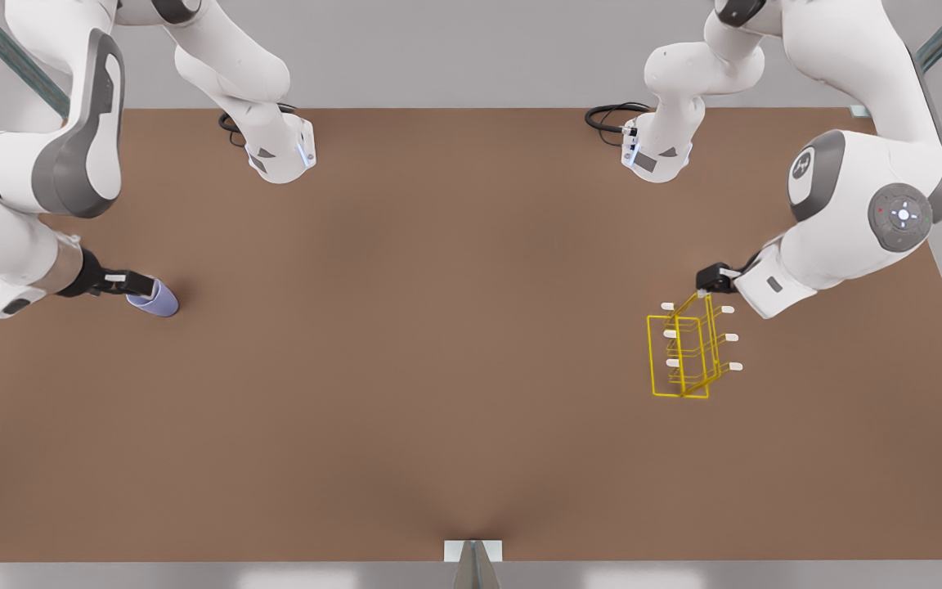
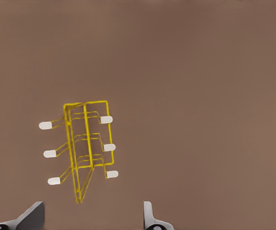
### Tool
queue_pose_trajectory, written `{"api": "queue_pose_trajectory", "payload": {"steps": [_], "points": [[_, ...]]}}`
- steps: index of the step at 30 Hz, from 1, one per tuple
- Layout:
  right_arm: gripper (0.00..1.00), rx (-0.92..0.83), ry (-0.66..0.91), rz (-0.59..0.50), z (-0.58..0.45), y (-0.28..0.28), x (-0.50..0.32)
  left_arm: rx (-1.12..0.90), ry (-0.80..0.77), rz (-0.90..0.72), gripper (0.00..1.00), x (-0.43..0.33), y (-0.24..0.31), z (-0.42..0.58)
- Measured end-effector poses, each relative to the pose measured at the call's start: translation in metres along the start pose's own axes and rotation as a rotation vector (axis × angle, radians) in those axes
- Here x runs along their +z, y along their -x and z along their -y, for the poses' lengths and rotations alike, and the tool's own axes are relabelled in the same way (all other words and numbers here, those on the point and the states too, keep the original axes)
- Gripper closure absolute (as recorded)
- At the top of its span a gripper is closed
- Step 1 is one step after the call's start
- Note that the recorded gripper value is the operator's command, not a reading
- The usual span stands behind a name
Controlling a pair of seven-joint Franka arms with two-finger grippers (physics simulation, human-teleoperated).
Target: Place the cup on the cup holder
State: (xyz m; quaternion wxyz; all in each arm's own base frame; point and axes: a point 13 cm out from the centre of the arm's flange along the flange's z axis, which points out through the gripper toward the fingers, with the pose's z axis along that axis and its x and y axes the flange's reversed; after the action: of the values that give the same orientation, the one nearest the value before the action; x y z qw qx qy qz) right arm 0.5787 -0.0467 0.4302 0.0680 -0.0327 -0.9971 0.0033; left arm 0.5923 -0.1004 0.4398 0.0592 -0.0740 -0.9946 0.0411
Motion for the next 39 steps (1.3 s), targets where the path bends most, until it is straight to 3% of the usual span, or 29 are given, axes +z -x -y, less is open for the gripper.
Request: {"api": "queue_pose_trajectory", "payload": {"steps": [10,15,18,22,26,33,39], "points": [[0.00,0.011,0.001,0.094,0.000,0.023,-0.006,-0.013,0.039,0.045,0.00,-0.007,0.006,-0.001],[0.00,0.049,0.012,-0.029,0.011,-0.017,0.070,-0.033,0.042,-0.022,0.00,0.051,0.031,-0.017],[0.00,0.056,0.008,-0.070,0.003,-0.057,0.101,-0.038,0.047,-0.016,0.00,0.060,0.038,-0.020],[0.00,0.035,0.015,-0.115,-0.011,-0.071,0.147,-0.038,0.051,-0.009,0.00,0.063,0.041,-0.019],[0.00,0.028,0.033,-0.124,0.000,-0.063,0.180,-0.042,0.051,-0.013,0.00,0.070,0.043,-0.020],[0.00,0.305,0.087,-0.106,0.183,-0.086,0.217,-0.047,0.051,-0.019,0.00,0.076,0.044,-0.019],[0.00,0.158,0.069,-0.105,0.136,-0.065,0.259,-0.038,0.050,-0.018,0.00,0.079,0.045,-0.012]]}}
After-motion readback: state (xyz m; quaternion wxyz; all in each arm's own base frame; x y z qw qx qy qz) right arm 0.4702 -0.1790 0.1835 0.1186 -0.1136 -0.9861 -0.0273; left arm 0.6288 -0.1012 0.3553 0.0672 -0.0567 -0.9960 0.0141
